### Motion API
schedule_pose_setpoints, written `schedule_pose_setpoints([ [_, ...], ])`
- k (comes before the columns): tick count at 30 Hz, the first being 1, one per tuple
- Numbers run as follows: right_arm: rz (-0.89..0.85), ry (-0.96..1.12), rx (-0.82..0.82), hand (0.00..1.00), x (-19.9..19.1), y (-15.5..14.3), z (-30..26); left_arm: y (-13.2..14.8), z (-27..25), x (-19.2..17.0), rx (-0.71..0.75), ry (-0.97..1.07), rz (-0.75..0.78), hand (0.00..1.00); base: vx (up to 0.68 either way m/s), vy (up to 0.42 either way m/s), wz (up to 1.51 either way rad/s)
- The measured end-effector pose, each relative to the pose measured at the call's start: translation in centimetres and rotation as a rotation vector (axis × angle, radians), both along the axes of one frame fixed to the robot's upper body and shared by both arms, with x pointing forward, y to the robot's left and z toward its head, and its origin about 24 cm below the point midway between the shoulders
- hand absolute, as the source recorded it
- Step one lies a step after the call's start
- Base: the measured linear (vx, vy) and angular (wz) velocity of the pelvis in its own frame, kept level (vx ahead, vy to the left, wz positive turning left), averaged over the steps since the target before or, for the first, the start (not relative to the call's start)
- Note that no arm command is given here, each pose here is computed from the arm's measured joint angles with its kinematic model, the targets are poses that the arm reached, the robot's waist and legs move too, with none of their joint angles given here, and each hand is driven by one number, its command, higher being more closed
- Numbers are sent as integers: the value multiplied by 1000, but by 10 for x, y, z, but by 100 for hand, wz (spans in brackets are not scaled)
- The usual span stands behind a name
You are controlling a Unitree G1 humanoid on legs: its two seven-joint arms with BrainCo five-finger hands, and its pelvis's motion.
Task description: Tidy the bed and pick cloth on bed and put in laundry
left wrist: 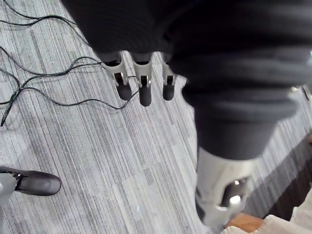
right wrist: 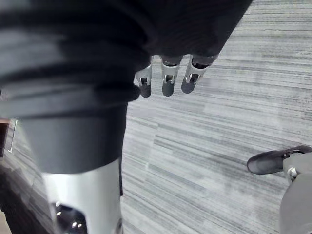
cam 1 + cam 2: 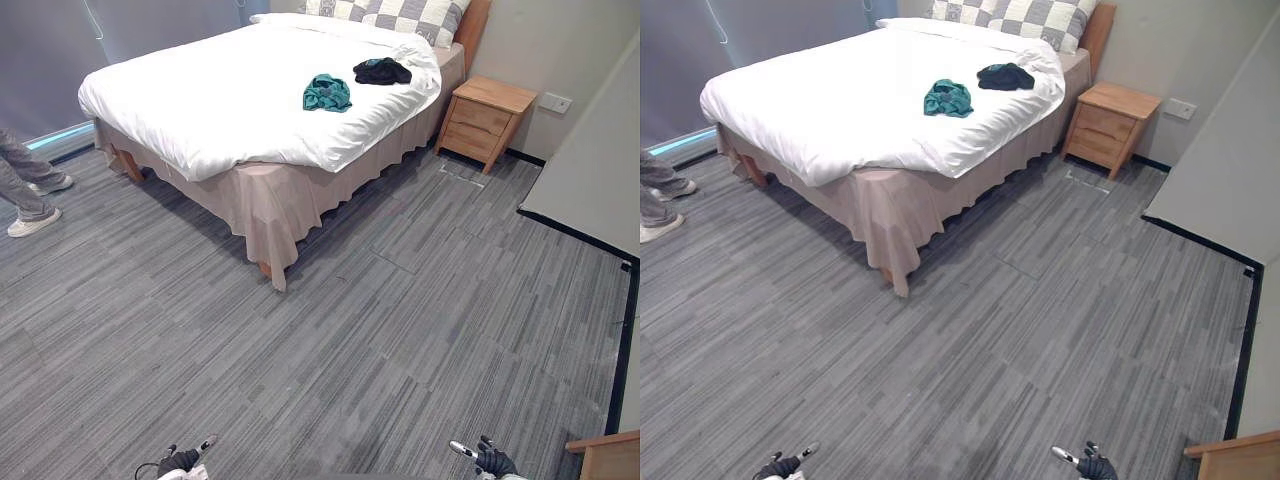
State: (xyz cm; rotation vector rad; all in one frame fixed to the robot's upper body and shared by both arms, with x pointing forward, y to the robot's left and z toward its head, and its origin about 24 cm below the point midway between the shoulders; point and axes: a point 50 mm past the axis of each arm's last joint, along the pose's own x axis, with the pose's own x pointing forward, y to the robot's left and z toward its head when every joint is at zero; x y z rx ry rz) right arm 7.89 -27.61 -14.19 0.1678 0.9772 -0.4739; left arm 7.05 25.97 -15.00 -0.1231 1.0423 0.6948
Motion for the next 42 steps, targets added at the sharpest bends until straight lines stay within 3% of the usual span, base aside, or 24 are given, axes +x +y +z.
schedule_pose_setpoints([
  [10,77,-13,49,0,15,26,-6,0,5,24,3,-44,-86,0,-39,-31,-8],
  [17,-5,4,84,0,-1,30,-10,9,12,37,36,-63,-188,0,281,-237,5],
  [22,-116,-66,148,0,-4,38,-10,-14,7,45,-22,-117,-177,0,319,-323,0],
  [28,-86,-45,177,0,-14,44,-14,-23,-2,11,-71,-76,-87,0,274,-208,-8],
  [34,63,-111,98,0,16,33,-3,-37,-10,-26,-131,-16,-41,0,312,-75,-40],
  [42,75,-111,55,0,28,22,2,-39,-12,-13,-170,-11,-17,0,467,31,52],
])
